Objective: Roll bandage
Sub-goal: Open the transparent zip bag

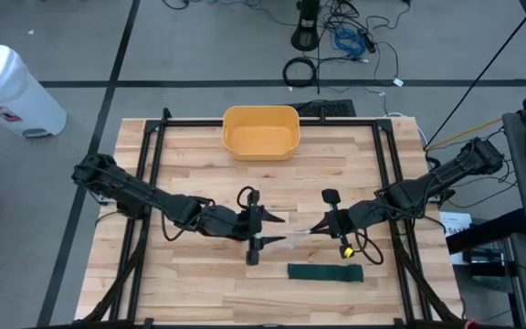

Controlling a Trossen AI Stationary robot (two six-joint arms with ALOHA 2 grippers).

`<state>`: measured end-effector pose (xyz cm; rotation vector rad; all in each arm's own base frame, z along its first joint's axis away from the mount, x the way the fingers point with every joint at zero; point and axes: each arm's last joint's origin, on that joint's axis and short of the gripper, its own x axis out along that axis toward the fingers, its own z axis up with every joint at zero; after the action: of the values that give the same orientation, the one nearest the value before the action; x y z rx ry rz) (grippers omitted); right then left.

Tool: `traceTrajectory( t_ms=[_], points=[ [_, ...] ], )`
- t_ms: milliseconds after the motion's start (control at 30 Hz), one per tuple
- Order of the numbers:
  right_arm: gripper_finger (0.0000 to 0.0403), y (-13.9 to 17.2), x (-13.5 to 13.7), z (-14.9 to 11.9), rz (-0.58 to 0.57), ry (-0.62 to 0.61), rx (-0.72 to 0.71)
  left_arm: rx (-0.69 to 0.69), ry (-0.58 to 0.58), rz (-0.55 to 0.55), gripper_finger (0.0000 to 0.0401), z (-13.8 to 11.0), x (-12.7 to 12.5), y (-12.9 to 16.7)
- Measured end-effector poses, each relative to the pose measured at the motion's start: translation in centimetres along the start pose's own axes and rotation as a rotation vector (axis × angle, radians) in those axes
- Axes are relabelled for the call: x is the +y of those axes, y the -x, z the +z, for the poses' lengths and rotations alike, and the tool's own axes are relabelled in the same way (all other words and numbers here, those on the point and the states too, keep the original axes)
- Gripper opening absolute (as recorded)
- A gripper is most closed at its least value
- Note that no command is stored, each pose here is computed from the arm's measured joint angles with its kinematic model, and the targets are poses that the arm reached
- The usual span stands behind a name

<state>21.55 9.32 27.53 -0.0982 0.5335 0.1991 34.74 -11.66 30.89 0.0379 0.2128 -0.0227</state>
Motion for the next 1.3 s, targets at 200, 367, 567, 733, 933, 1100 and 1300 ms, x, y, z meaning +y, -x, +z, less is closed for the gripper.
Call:
traceTrajectory(
  t_ms=[200, 367, 567, 733, 933, 1100, 1300],
  points=[
    [0.0, 0.0, 0.0, 0.0, 0.0, -0.005, -0.001, -0.068, -0.043, 0.01, 0.0211, -1.1, 0.1, -2.3],
    [0.0, 0.0, 0.0, 0.0, -0.001, -0.006, 0.001, -0.145, -0.01, 0.037, 0.0211, -1.3, 0.9, -3.7],
    [0.0, 0.0, 0.0, 0.0, -0.003, -0.006, 0.001, -0.065, 0.085, -0.011, 0.0211, -1.8, 1.2, -4.9],
    [0.0, 0.0, 0.0, 0.0, -0.006, -0.007, 0.003, 0.052, 0.095, -0.003, 0.0211, 0.6, 1.6, -4.9],
    [0.0, 0.0, 0.0, 0.0, -0.006, -0.013, 0.004, 0.092, 0.088, -0.061, 0.0211, 2.8, 1.8, -4.5],
    [0.0, 0.0, 0.0, 0.0, -0.006, -0.014, 0.004, 0.089, 0.094, -0.112, 0.0211, 2.5, 1.6, -4.9],
    [0.0, 0.0, 0.0, 0.0, -0.007, -0.024, 0.005, 0.138, 0.071, -0.074, 0.0211, 0.6, 1.4, -6.5]
  ],
)
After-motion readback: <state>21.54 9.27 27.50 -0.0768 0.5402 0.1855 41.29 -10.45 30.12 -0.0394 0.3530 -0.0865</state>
